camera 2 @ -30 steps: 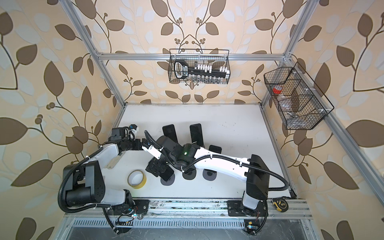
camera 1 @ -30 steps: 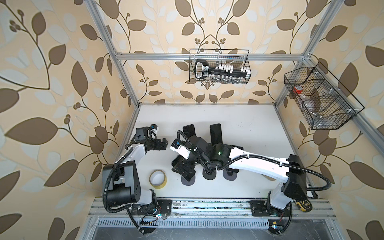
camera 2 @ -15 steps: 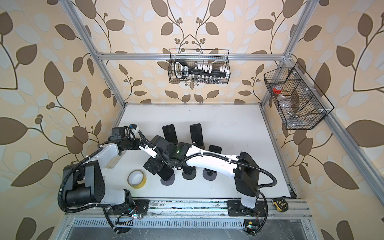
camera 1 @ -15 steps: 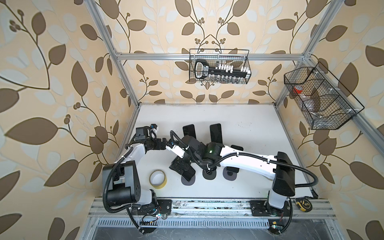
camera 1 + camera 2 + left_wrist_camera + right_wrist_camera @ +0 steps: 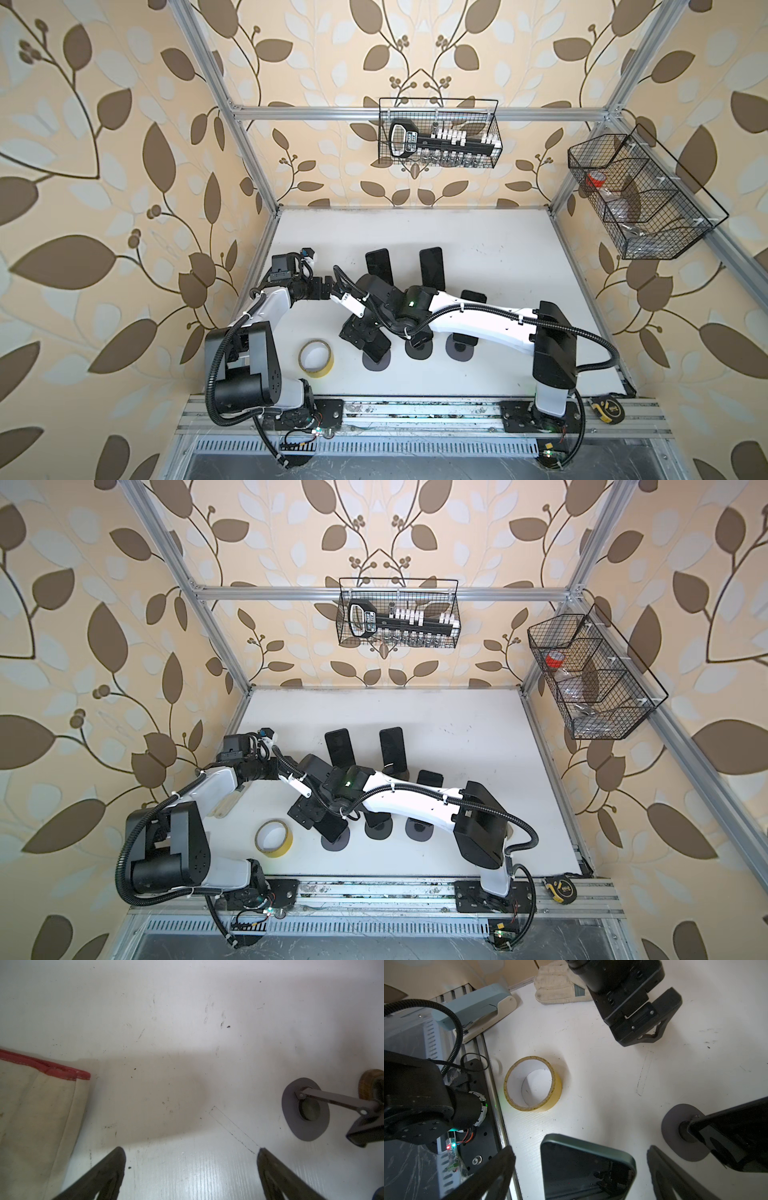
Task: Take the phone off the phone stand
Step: 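Close the right gripper on the green-cased phone's top edge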
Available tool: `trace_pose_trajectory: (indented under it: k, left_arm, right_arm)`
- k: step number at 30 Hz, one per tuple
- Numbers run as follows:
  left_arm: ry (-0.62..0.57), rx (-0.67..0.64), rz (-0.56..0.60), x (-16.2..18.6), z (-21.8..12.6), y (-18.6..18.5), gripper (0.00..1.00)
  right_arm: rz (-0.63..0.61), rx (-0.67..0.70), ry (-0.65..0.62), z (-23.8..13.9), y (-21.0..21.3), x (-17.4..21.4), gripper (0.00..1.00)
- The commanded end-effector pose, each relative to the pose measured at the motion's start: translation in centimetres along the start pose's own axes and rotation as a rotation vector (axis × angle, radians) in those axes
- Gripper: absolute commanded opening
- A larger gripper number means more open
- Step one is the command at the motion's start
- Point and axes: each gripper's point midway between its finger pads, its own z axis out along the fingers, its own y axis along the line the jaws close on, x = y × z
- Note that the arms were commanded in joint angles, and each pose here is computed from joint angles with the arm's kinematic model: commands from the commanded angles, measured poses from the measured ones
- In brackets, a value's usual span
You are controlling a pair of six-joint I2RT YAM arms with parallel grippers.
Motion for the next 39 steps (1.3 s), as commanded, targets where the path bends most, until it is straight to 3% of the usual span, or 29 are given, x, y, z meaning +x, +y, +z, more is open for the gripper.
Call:
trace_pose_trajectory:
  k: [1, 22, 39]
  left_arm:
    - [-0.039, 0.002, 0.014, -1.7, -0.8, 0.1, 0.99]
    - [-0.030, 0.010, 0.005, -1.5, -0.6, 0.1, 0.99]
    - [-0.024, 0.010, -0.005, -1.4, -0.4, 0.2, 0.99]
  right_arm:
    - [-0.025, 0.018, 0.015, 0.3, -0.4, 0.0, 1.00]
    - [-0.003, 0.014, 0.086, 2.3, -0.4, 2.1, 0.96]
    - [-0.008, 0.033, 0.105, 2.6, -0.7, 2.6, 0.87]
